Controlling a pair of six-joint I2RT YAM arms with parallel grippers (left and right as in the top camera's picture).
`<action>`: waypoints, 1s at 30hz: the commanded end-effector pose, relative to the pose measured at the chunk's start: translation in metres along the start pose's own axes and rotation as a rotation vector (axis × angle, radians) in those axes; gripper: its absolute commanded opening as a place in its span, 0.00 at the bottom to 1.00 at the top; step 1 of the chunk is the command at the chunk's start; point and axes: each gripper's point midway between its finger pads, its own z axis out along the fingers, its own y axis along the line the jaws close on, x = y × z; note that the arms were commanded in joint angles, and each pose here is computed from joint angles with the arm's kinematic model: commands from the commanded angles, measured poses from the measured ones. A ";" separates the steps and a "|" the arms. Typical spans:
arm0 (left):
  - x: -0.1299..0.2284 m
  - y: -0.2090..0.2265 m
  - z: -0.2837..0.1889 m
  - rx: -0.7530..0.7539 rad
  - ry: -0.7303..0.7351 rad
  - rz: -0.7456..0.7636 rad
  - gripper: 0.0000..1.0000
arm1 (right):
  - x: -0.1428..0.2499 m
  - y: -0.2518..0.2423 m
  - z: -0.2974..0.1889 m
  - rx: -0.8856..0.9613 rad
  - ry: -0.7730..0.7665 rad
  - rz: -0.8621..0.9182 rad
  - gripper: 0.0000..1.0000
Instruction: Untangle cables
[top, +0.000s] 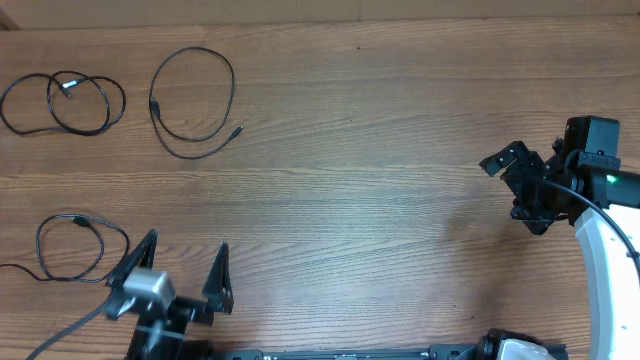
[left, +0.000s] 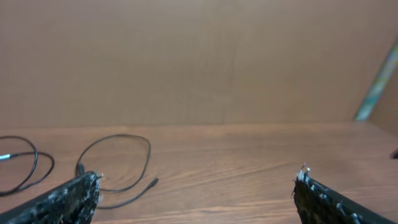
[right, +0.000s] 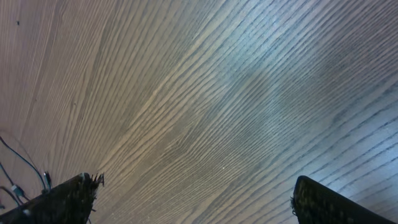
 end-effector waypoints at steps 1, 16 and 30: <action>0.023 0.014 0.015 -0.046 0.022 0.015 0.99 | -0.004 0.005 -0.003 -0.012 -0.012 -0.006 1.00; 0.097 0.035 0.068 -0.044 -0.004 0.221 0.99 | -0.004 0.005 -0.003 -0.012 -0.012 -0.006 1.00; 0.136 0.047 0.076 -0.076 0.045 0.216 1.00 | -0.004 0.005 -0.003 -0.012 -0.012 -0.006 1.00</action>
